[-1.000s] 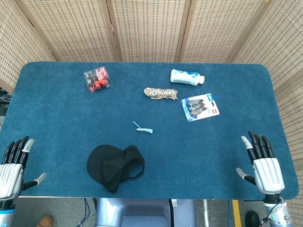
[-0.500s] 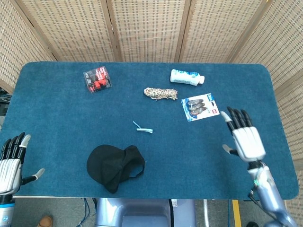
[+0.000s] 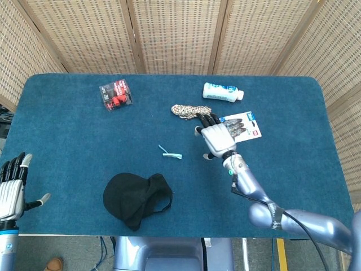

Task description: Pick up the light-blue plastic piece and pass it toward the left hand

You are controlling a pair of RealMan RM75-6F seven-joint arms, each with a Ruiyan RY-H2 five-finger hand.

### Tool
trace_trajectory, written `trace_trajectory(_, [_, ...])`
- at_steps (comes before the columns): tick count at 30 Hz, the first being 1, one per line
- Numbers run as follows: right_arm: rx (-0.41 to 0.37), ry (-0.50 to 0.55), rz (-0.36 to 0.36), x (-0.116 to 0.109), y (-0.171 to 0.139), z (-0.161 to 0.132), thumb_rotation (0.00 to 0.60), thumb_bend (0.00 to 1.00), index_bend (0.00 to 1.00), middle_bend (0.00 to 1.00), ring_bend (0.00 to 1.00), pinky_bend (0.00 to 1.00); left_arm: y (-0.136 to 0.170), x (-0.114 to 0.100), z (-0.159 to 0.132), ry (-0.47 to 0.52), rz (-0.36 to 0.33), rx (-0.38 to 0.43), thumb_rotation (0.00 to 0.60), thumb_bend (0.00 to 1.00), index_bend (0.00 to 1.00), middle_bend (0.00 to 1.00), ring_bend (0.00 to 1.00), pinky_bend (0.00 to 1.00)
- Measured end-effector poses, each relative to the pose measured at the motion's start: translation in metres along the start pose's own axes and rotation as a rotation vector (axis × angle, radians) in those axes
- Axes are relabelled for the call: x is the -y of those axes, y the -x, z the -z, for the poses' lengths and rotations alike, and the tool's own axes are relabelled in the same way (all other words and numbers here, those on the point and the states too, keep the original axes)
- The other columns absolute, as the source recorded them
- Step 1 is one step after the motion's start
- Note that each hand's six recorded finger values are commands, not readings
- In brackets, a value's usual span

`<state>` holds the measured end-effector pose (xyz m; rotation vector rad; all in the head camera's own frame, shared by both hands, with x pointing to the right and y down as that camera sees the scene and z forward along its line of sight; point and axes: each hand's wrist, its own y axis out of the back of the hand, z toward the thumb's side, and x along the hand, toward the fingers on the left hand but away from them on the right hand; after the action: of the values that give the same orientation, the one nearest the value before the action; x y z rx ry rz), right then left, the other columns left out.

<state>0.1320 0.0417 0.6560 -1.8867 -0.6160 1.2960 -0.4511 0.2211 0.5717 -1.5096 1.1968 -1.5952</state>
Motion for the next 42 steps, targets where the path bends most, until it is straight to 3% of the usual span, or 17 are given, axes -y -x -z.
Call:
trace_trajectory(5, [0.014,-0.001,-0.042,0.022,0.034,-0.032,0.600,0.22,0.39,0.00,0.00,0.00,-0.004,0.002,0.008,0.001,0.008,-0.038,0.600,0.00,0.00,0.00,0.00,0.00])
trace_trajectory(12, [0.044,-0.026,-0.095,0.057,0.054,-0.064,0.600,0.23,0.41,0.00,0.00,0.00,-0.008,0.004,0.011,0.000,0.018,-0.053,0.600,0.00,0.00,0.00,0.00,0.00])
trace_trajectory(20, [0.075,-0.025,-0.121,0.078,0.057,-0.068,0.600,0.26,0.41,0.00,0.00,0.00,-0.009,0.005,0.011,-0.002,0.024,-0.053,0.600,0.00,0.00,0.00,0.00,0.00])
trace_trajectory(42, [0.078,-0.010,-0.106,0.093,0.058,-0.062,0.600,0.36,0.48,0.00,0.00,0.00,-0.008,0.006,0.009,-0.002,0.024,-0.048,0.600,0.00,0.00,0.00,0.00,0.00])
